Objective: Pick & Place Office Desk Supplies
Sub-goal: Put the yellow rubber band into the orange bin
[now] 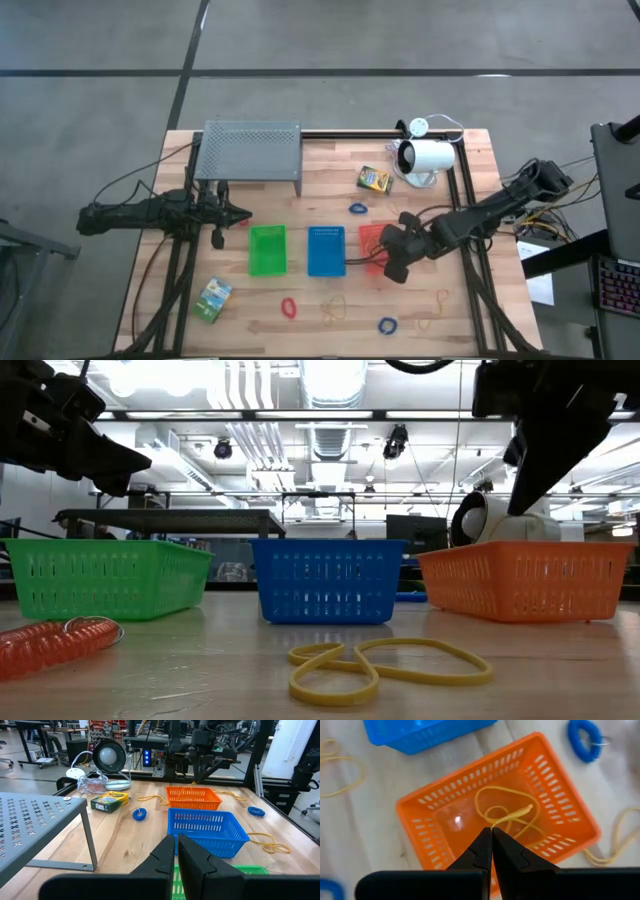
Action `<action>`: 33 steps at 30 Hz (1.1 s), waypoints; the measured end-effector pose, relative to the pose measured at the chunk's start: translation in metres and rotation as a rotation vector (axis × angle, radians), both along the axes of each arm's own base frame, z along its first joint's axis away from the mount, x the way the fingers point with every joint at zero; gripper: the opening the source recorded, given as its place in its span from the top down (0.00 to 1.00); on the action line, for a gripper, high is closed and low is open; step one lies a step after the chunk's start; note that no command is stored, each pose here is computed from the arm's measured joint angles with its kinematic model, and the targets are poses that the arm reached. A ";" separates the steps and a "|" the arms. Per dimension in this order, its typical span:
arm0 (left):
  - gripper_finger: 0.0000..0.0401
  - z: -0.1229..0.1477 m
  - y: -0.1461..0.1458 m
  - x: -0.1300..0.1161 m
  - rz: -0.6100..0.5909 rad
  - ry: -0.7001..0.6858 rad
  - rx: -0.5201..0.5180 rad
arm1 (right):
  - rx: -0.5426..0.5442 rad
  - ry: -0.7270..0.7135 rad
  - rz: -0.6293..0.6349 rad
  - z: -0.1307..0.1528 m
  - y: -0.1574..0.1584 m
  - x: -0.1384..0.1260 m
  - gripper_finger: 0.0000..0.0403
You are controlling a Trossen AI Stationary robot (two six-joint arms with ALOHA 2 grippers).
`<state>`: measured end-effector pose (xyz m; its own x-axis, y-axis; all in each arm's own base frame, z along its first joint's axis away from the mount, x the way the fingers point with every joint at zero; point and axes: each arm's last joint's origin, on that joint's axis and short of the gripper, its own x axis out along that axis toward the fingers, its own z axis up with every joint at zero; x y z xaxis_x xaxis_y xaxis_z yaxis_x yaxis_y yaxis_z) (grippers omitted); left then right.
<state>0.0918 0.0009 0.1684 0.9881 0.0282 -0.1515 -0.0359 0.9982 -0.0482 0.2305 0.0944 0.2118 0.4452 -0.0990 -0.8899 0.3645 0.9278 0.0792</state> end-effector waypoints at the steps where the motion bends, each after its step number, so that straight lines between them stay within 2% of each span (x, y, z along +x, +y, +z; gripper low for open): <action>1: 0.93 0.000 0.000 0.000 0.000 0.000 0.000 | 0.022 -0.007 0.003 -0.001 -0.003 0.000 0.98; 12: 0.93 0.000 0.000 0.000 0.000 0.000 0.000 | 0.214 -0.006 0.016 -0.021 -0.037 -0.006 0.98; 26: 0.93 0.000 0.000 0.000 0.000 0.000 0.000 | 0.221 0.006 -0.042 -0.031 -0.050 -0.003 0.97; 33: 0.93 0.000 0.000 0.000 0.000 0.000 0.000 | 0.204 0.009 -0.011 -0.033 -0.049 -0.002 0.86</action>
